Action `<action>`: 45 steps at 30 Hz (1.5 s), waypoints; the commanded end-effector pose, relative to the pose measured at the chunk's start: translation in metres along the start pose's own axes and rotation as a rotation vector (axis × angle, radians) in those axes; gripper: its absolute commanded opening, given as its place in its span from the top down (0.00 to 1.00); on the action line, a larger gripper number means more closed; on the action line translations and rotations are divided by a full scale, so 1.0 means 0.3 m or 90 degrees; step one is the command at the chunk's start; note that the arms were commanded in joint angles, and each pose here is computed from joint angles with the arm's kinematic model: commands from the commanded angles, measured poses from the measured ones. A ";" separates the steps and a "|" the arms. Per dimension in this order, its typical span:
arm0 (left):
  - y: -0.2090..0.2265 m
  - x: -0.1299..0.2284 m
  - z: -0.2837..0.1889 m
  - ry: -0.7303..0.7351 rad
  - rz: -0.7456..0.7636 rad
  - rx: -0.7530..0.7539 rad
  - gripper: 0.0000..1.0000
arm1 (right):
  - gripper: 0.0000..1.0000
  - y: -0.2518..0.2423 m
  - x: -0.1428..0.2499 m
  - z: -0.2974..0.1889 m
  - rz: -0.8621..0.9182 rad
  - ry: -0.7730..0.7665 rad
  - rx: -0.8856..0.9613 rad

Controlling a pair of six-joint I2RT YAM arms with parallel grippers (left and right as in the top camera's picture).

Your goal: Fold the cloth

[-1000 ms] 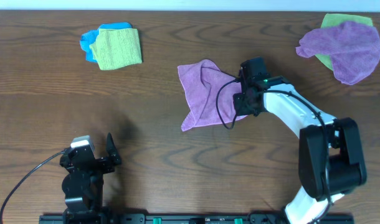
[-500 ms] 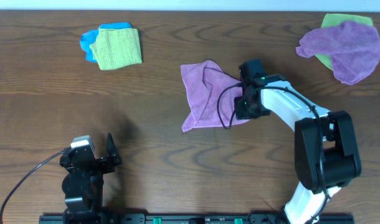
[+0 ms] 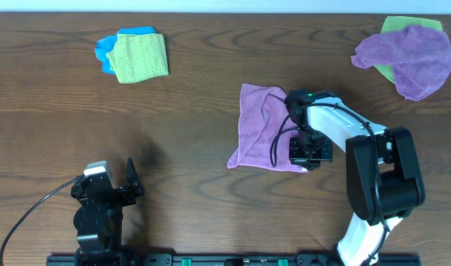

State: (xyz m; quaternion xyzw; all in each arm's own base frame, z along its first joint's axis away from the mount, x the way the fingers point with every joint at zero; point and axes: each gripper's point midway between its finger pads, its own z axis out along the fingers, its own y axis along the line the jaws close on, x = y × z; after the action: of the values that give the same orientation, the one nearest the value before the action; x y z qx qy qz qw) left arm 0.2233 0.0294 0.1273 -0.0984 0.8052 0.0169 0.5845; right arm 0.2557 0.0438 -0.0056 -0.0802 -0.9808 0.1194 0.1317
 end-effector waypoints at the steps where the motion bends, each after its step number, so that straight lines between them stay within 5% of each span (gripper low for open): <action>1: 0.008 0.033 0.009 0.014 0.009 -0.008 0.05 | 0.98 -0.010 0.004 0.034 0.013 0.009 0.016; 8: 0.008 0.033 0.009 0.014 0.009 -0.008 0.05 | 0.99 0.053 -0.095 -0.042 -0.024 -0.089 -0.023; 13: 0.009 0.033 0.009 0.014 0.009 -0.009 0.05 | 0.98 0.064 -0.178 -0.250 -0.040 -0.228 -0.079; 22: 0.008 0.033 0.009 0.014 0.009 -0.008 0.05 | 0.99 -0.092 -0.074 -0.523 -0.015 -0.411 -0.110; 31: 0.009 0.033 0.009 0.014 0.009 -0.009 0.05 | 0.98 -0.078 0.028 -0.382 0.005 -0.412 -0.175; 37: 0.009 0.033 0.009 0.014 0.009 -0.009 0.05 | 0.98 0.093 -0.055 -0.370 -0.066 -0.420 -0.301; 45: 0.009 0.033 0.009 0.014 0.009 -0.009 0.05 | 0.98 0.301 -0.046 -0.242 -0.148 -0.307 -0.387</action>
State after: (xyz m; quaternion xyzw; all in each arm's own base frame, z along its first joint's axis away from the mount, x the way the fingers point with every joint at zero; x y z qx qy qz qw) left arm 0.2233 0.0294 0.1273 -0.0984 0.8052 0.0169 0.5845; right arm 0.3083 0.1188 0.0377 -0.0057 -0.9810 -0.1365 -0.1376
